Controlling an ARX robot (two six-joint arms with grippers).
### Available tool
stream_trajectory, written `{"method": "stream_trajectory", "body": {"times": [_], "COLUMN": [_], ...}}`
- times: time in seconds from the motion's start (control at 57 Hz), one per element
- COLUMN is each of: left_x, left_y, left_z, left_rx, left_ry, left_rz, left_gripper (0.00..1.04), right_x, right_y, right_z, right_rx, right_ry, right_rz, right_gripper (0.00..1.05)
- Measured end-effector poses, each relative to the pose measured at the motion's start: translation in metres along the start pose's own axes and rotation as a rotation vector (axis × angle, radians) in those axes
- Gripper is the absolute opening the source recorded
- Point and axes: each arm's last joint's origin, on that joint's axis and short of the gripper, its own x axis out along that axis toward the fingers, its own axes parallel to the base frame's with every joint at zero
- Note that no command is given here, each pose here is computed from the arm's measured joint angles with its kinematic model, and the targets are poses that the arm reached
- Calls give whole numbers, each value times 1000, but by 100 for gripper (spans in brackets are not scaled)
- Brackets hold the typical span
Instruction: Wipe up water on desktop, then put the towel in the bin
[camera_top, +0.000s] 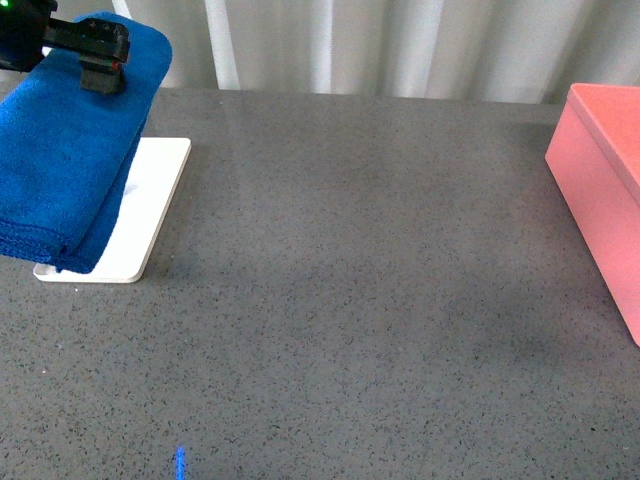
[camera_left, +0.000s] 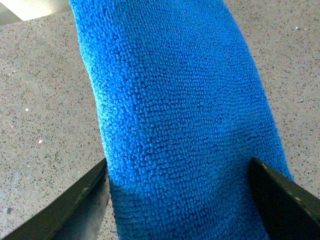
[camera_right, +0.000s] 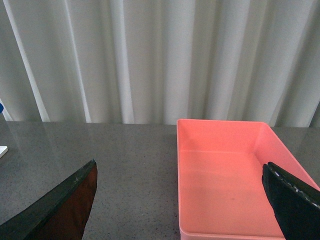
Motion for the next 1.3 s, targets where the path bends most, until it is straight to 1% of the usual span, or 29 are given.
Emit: {"method": "stream_trajectory", "body": {"times": [0.14,0.193,0.263,0.298,0.368,0.438,0.596,0.701,0.929,1.034,1.069,1.192,1.227,1.262,1.28,1.297], "left_x": [1,1,0,-2,-6,-9,-16,-26,-64,-85,-94,-118,-125,-133,-135,-139], "left_y": [0,1,3,5,7,7,7,8,13,8,3,-25,-35,-49,-52,-60], "left_z": [-3,-3,-2,-1,0,1,3,9,35,44,47,44,42,38,37,35], "left_rx": [-12,-32,-53,-66,-76,-80,-91,-103,-130,-135,-138,-138,-140,-145,-148,-150], "left_ry": [4,-14,-29,-47,-69,-84,-104,-138,-284,-352,-376,-419,-432,-450,-454,-460], "left_rz": [-6,-19,-37,-55,-70,-84,-106,-133,-190,-249,-287,-450,-508,-591,-605,-651], "left_gripper": [51,38,30,23,13,7,5,5,5,5,5,5,5,5,5,5], "right_x": [0,0,0,0,0,0,0,0,0,0,0,0,0,0,0,0], "right_y": [0,0,0,0,0,0,0,0,0,0,0,0,0,0,0,0], "right_z": [0,0,0,0,0,0,0,0,0,0,0,0,0,0,0,0], "right_rx": [0,0,0,0,0,0,0,0,0,0,0,0,0,0,0,0], "right_ry": [0,0,0,0,0,0,0,0,0,0,0,0,0,0,0,0], "right_rz": [0,0,0,0,0,1,0,0,0,0,0,0,0,0,0,0], "right_gripper": [98,98,98,98,98,98,98,98,98,98,98,98,98,98,98,98]}}
